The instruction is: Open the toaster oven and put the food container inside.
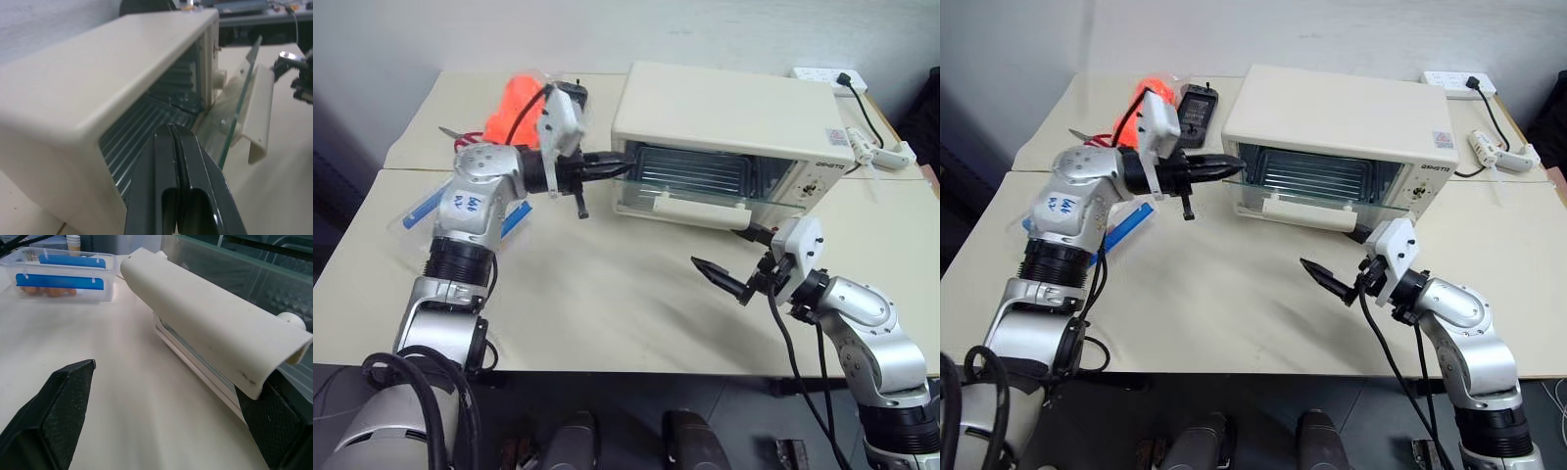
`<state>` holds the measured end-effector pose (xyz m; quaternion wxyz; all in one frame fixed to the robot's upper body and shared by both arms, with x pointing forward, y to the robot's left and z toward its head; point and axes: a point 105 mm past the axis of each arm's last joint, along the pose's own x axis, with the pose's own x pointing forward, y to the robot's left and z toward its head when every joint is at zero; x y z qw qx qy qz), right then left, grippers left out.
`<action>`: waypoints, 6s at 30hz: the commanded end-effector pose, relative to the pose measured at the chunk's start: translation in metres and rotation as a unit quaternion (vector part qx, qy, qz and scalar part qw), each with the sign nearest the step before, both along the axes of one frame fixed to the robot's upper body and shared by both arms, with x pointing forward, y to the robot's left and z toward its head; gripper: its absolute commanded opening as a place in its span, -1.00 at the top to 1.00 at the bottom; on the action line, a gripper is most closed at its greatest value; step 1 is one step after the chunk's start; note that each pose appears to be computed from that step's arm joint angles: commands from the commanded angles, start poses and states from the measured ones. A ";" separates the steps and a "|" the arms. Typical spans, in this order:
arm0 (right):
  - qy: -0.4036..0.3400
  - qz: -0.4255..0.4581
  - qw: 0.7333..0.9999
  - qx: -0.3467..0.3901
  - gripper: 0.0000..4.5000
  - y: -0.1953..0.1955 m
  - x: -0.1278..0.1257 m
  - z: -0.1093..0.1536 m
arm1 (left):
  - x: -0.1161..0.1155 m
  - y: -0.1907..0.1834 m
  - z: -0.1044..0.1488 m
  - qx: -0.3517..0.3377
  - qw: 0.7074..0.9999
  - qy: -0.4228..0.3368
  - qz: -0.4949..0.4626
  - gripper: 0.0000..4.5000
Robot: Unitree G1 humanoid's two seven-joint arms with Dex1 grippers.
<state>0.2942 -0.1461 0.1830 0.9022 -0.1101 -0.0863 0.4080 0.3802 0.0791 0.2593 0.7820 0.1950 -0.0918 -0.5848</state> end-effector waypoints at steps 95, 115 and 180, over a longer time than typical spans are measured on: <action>0.046 0.085 0.993 -0.070 -1.00 -0.074 -0.027 0.080 | -0.072 0.237 -0.079 -0.361 0.437 0.338 0.751 -0.45; 0.058 0.058 0.995 -0.065 -1.00 -0.087 -0.033 0.079 | -0.056 0.215 -0.027 -0.192 0.701 0.269 0.632 0.94; 0.119 0.101 0.988 -0.012 0.95 -0.025 -0.113 0.060 | -0.096 0.041 0.025 -0.015 0.963 0.250 -0.097 1.00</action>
